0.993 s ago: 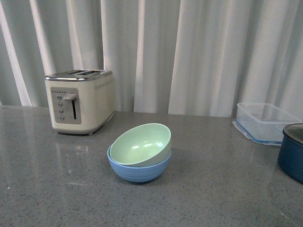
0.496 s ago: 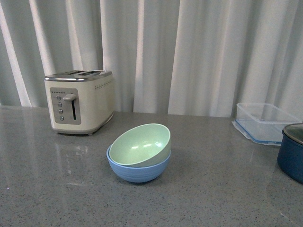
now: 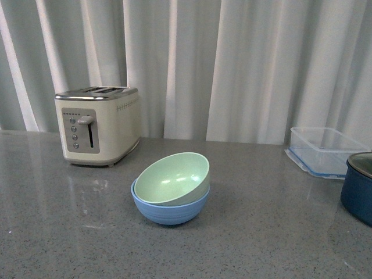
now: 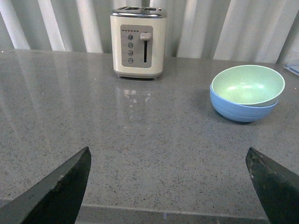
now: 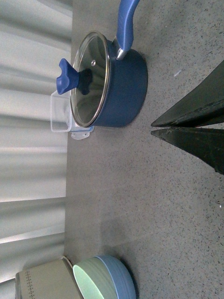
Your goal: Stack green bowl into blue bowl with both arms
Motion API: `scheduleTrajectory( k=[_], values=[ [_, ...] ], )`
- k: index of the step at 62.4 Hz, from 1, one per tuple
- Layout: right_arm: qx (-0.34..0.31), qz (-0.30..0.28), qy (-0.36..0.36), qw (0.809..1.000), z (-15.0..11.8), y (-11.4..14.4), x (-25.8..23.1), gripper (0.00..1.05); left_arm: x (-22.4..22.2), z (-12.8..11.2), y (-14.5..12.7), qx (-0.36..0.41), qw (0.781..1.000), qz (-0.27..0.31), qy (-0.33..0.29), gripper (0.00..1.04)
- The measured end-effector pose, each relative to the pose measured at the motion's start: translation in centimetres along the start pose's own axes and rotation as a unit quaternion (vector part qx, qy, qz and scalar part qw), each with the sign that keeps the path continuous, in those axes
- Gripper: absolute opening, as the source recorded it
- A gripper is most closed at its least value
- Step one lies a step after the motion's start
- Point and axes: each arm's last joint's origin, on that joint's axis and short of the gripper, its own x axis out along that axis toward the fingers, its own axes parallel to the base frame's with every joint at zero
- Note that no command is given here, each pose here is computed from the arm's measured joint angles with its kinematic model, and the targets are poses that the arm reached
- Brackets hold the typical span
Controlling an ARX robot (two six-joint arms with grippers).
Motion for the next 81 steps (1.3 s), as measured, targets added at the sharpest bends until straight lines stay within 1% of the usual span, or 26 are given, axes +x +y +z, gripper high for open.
scheduleTrajectory(
  k=[40, 45, 50, 56, 58, 60, 61, 68, 69, 80, 81],
  values=[
    [0.000, 0.000, -0.002, 1.000, 0.0, 0.0, -1.4, 0.01, 0.0, 0.0, 0.0, 0.000, 1.000, 0.000, 0.000, 0.98],
    [0.000, 0.001, 0.016, 1.000, -0.4, 0.0, -2.1, 0.01, 0.0, 0.0, 0.0, 0.000, 1.000, 0.000, 0.000, 0.98],
    [0.000, 0.000, -0.001, 1.000, -0.2, 0.0, -2.4, 0.01, 0.0, 0.0, 0.0, 0.000, 1.000, 0.000, 0.000, 0.98],
    [0.000, 0.000, 0.001, 1.000, -0.3, 0.0, -2.4, 0.01, 0.0, 0.0, 0.0, 0.000, 1.000, 0.000, 0.000, 0.98],
    [0.000, 0.000, 0.001, 1.000, -0.3, 0.0, -2.4, 0.04, 0.0, 0.0, 0.0, 0.000, 1.000, 0.000, 0.000, 0.98],
    [0.000, 0.000, 0.001, 1.000, -0.3, 0.0, -2.4, 0.10, 0.0, 0.0, 0.0, 0.000, 1.000, 0.000, 0.000, 0.98],
    [0.000, 0.000, 0.001, 1.000, -0.3, 0.0, -2.4, 0.12, 0.0, 0.0, 0.0, 0.000, 1.000, 0.000, 0.000, 0.98],
    [0.000, 0.000, 0.001, 1.000, -0.3, 0.0, -2.4, 0.35, 0.0, 0.0, 0.0, 0.000, 1.000, 0.000, 0.000, 0.98],
    [0.000, 0.000, 0.001, 1.000, -0.3, 0.0, -2.4, 0.37, 0.0, 0.0, 0.0, 0.000, 1.000, 0.000, 0.000, 0.98],
    [0.000, 0.000, 0.001, 1.000, -0.3, 0.0, -2.4, 0.71, 0.0, 0.0, 0.0, 0.000, 1.000, 0.000, 0.000, 0.98],
    [0.000, 0.000, 0.001, 1.000, -0.3, 0.0, -2.4, 0.72, 0.0, 0.0, 0.0, 0.000, 1.000, 0.000, 0.000, 0.98]
  ],
)
